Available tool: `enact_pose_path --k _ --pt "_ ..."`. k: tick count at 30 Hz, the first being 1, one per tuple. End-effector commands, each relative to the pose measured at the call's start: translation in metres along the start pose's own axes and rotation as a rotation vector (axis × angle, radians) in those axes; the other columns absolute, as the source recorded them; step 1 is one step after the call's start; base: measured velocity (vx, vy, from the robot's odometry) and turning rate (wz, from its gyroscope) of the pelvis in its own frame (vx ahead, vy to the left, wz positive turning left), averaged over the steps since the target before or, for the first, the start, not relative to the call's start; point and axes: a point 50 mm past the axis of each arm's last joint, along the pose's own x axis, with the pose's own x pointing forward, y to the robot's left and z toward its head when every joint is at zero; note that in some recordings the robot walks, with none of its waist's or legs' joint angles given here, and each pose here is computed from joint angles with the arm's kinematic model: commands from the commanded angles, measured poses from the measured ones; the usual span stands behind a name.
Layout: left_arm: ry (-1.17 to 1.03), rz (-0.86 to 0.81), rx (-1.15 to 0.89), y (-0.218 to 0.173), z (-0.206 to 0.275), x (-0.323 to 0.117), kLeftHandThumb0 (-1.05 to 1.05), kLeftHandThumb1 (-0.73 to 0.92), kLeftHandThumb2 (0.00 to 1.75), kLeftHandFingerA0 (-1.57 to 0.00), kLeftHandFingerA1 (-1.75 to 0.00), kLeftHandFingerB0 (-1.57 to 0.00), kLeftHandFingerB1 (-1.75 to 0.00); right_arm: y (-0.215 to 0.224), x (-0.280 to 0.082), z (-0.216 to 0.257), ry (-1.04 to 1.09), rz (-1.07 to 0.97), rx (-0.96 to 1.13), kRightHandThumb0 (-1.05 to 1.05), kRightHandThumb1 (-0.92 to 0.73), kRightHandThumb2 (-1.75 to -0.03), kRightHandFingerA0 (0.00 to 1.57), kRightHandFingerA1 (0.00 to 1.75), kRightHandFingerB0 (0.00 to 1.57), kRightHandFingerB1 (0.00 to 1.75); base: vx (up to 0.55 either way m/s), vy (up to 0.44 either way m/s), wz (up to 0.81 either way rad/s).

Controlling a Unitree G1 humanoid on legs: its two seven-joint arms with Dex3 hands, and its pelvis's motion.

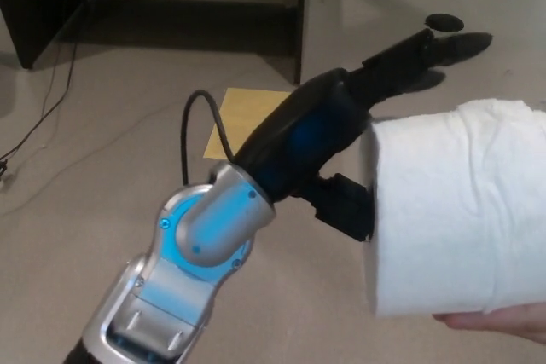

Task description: A person is holding a toilet paper roll and the robot extends its left hand to grab the roll by inserting its thumb into the gap in the middle and brings its hand down by its side. Then it extends its arm again to hand the toilet paper roll back to the person.

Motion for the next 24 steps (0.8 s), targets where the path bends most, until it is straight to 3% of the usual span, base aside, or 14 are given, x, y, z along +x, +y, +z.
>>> enact_pose_path --k 1,2,3,4,5,6,7,8,9,13,14,17,18,24 --pt "-0.041 -0.042 -0.048 -0.004 0.003 0.003 -0.15 0.77 0.64 -1.06 -0.63 -0.55 -0.37 -0.006 -0.001 -0.003 -0.002 -0.014 -0.007 -0.36 -0.68 -0.61 0.47 0.45 0.36 0.36 0.0 0.0 0.0" --pt "-0.044 -0.054 -0.055 -0.004 0.003 0.003 -0.07 0.76 0.72 -1.18 -0.68 -0.88 -0.56 -0.006 -0.001 -0.003 -0.002 -0.015 -0.006 -0.43 -0.54 -0.8 0.45 0.56 0.31 0.47 0.0 0.0 0.0" --pt "-0.048 -0.063 -0.052 -0.005 0.003 0.004 -0.07 0.76 0.72 -1.18 -0.68 -0.88 -0.56 -0.007 -0.001 -0.004 -0.001 -0.017 -0.011 -0.43 -0.54 -0.8 0.45 0.56 0.31 0.47 0.0 0.0 0.0" --pt "-0.055 -0.06 -0.049 -0.007 0.003 0.004 -0.05 0.76 0.7 -1.19 -0.75 -0.95 -0.63 -0.007 -0.002 -0.004 -0.001 -0.017 -0.008 -0.36 -0.68 -0.61 0.54 0.48 0.37 0.36 0.0 0.0 0.0" --pt "-0.06 -0.057 -0.047 -0.007 0.002 0.003 -0.03 0.74 0.75 -1.13 -0.92 -0.99 -0.76 -0.007 -0.002 -0.004 -0.002 -0.017 -0.009 -0.43 -0.53 -0.81 0.5 0.58 0.3 0.47 0.0 0.0 0.0" --pt "-0.061 -0.055 -0.042 -0.008 0.002 0.003 -0.01 0.7 0.82 -1.03 -1.16 -0.94 -0.94 -0.007 -0.002 -0.004 -0.003 -0.016 -0.009 -0.43 -0.54 -0.81 0.52 0.59 0.3 0.47 0.0 0.0 0.0" --pt "-0.061 -0.052 -0.035 -0.009 0.002 0.002 -0.01 0.7 0.82 -1.03 -1.16 -0.94 -0.94 -0.007 -0.002 -0.004 -0.005 -0.015 -0.007 -0.43 -0.54 -0.81 0.52 0.59 0.3 0.47 0.0 0.0 0.0" --pt "-0.061 -0.043 -0.015 -0.009 0.001 0.002 -0.03 0.69 0.84 -0.87 -1.44 -0.84 -1.15 -0.008 -0.001 -0.003 -0.005 -0.015 -0.006 -0.36 -0.68 -0.6 0.61 0.49 0.37 0.36 0.0 0.0 0.0" --pt "-0.054 -0.039 -0.002 -0.009 0.001 0.002 -0.06 0.74 0.84 -0.78 -1.53 -0.72 -1.33 -0.008 -0.001 -0.003 -0.006 -0.015 -0.005 -0.36 -0.67 -0.6 0.61 0.49 0.38 0.36 0.0 0.0 0.0" --pt "-0.044 -0.029 0.004 -0.009 0.0 -0.002 -0.07 0.77 0.76 -0.72 -1.58 -0.61 -1.43 -0.006 -0.002 -0.005 -0.007 -0.01 0.005 -0.36 -0.68 -0.6 0.6 0.49 0.37 0.36 0.0 0.0 0.0" --pt "-0.042 -0.027 0.004 -0.009 0.0 -0.003 -0.09 0.77 0.78 -0.73 -1.57 -0.63 -1.41 -0.006 -0.003 -0.005 -0.008 -0.009 0.004 -0.43 -0.54 -0.82 0.53 0.59 0.31 0.48 0.0 0.0 0.0" --pt "-0.032 -0.016 -0.001 -0.007 -0.001 -0.007 -0.12 0.81 0.76 -0.79 -1.55 -0.71 -1.27 -0.005 -0.002 -0.005 -0.002 0.0 0.007 -0.37 -0.68 -0.59 0.62 0.49 0.38 0.36 0.0 0.0 0.0" --pt "-0.032 -0.009 -0.012 -0.007 -0.002 -0.008 -0.09 0.79 0.76 -0.78 -1.5 -0.74 -1.2 -0.005 -0.002 -0.005 -0.002 -0.003 -0.012 -0.45 -0.55 -0.83 0.58 0.62 0.33 0.49 0.0 0.0 0.0" --pt "-0.026 0.038 -0.018 -0.003 -0.003 -0.013 -0.09 0.76 0.77 -0.83 -1.54 -0.72 -1.3 -0.006 -0.002 -0.006 0.003 -0.002 -0.01 -0.45 -0.55 -0.83 0.61 0.63 0.33 0.48 0.0 0.0 0.0"
